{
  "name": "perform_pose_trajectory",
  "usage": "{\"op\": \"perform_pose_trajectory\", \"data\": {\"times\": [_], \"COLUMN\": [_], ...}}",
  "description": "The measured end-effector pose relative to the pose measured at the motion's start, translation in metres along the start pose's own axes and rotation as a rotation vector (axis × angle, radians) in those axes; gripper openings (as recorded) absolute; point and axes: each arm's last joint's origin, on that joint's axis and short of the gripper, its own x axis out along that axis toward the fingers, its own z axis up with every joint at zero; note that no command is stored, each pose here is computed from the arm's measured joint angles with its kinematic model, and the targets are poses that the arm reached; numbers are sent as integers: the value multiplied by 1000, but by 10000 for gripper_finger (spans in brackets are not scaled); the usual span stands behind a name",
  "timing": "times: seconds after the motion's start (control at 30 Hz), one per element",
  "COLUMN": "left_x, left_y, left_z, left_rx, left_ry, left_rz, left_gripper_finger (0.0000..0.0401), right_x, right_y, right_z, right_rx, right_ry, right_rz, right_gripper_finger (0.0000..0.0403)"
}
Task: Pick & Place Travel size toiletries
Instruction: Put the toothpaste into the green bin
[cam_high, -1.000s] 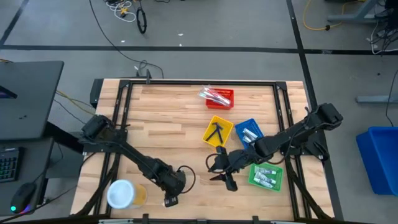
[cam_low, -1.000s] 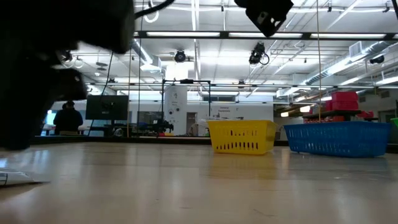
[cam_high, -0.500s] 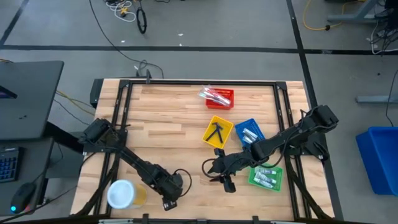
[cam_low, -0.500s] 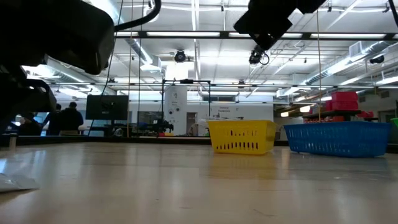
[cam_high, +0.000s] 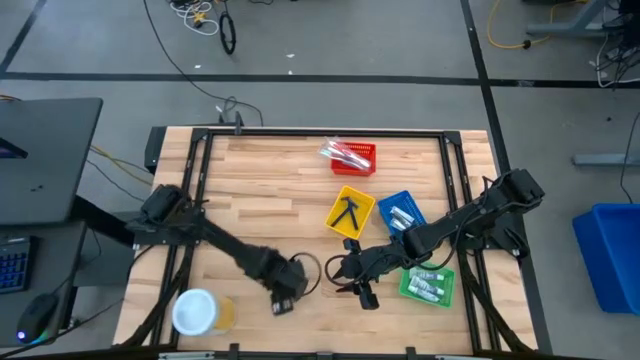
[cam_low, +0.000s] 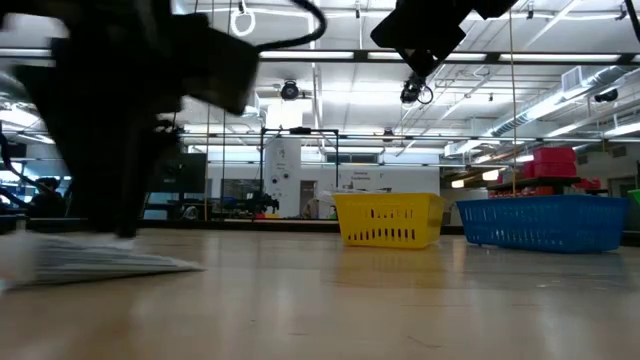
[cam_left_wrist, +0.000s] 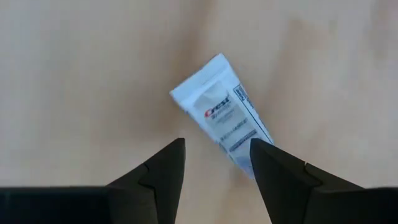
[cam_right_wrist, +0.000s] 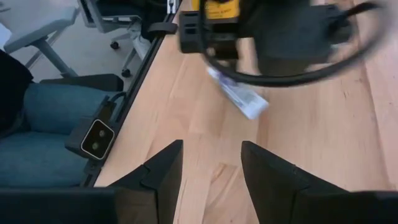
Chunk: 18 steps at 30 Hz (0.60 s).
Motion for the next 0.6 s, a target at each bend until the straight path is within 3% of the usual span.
{"op": "perform_pose_trajectory", "data": {"times": [0.17,0.37,0.6], "left_x": [-18,-23,-19], "left_y": [16,13,-3], "left_z": [21,33,20], "left_rx": [40,-46,-58], "left_ry": [-33,-99,-127], "left_rz": [160,111,102], "left_gripper_finger": [190,190,189], "right_x": [0,0,0], "right_y": [0,0,0], "right_z": [0,0,0], "right_rx": [9,3,-12], "right_ry": [-1,1,1], "right_rz": [0,0,0], "right_gripper_finger": [170,169,168]}}
